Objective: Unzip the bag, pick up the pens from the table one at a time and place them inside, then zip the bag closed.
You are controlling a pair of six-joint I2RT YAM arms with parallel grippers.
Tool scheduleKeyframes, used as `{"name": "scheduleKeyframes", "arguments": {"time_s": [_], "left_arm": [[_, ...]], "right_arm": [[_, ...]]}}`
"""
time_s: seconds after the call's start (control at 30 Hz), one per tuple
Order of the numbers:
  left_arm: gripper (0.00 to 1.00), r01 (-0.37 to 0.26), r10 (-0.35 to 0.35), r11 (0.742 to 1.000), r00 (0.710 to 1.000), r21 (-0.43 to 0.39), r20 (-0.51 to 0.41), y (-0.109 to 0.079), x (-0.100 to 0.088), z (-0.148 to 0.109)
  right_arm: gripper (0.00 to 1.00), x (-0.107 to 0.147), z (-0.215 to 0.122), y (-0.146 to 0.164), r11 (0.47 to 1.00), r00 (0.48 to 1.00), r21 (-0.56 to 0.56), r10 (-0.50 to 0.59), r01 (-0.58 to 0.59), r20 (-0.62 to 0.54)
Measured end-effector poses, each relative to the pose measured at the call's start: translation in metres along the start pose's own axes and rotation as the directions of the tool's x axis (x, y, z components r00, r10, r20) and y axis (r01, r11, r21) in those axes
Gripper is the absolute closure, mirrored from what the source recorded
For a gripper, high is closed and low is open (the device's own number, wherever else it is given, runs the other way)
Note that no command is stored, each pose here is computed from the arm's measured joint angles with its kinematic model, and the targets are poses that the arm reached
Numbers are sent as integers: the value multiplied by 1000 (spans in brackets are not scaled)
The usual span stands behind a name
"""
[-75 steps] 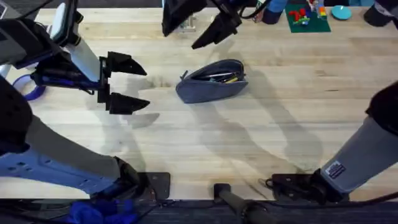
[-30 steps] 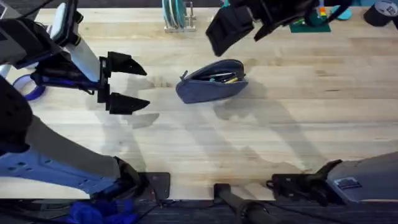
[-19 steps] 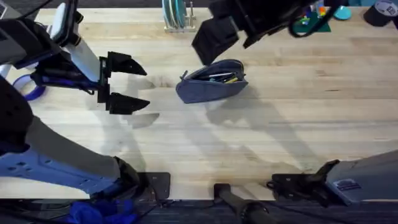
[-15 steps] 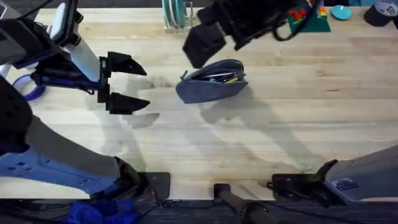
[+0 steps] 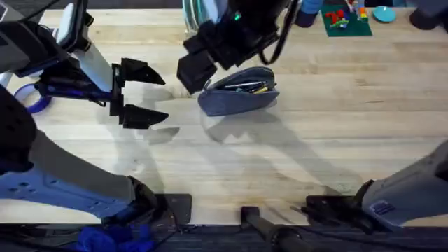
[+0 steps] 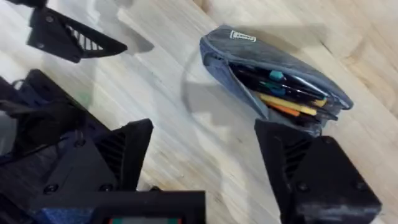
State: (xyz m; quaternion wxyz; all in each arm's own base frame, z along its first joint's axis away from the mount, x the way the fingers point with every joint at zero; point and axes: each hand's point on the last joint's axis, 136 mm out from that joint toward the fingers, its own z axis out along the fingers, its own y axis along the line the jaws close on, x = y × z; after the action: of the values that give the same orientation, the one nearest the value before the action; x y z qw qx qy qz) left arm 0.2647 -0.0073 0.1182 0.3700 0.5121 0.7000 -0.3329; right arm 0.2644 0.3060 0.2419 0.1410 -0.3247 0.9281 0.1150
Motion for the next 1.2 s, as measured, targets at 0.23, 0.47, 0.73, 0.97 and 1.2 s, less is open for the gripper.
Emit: {"name": "scheduleKeyframes", "arguments": {"time_s": [0.23, 0.47, 0.73, 0.97, 1.2], "left_arm": [[7, 0, 0, 1000, 1000, 0, 0, 0, 0, 0], [7, 0, 0, 1000, 1000, 0, 0, 0, 0, 0], [7, 0, 0, 1000, 1000, 0, 0, 0, 0, 0], [7, 0, 0, 1000, 1000, 0, 0, 0, 0, 0], [8, 0, 0, 1000, 1000, 0, 0, 0, 0, 0]], "right_arm": [[5, -3, 23, 2, 1000, 999, 15, -6, 6, -33], [6, -9, 29, 2, 1000, 1000, 17, 1, -1, -21], [5, -8, 55, 0, 1000, 997, 27, 12, -10, -73], [6, -8, 62, 0, 999, 996, 30, 28, -26, -83], [6, -11, 83, 0, 999, 994, 35, 38, -35, -103]]}}
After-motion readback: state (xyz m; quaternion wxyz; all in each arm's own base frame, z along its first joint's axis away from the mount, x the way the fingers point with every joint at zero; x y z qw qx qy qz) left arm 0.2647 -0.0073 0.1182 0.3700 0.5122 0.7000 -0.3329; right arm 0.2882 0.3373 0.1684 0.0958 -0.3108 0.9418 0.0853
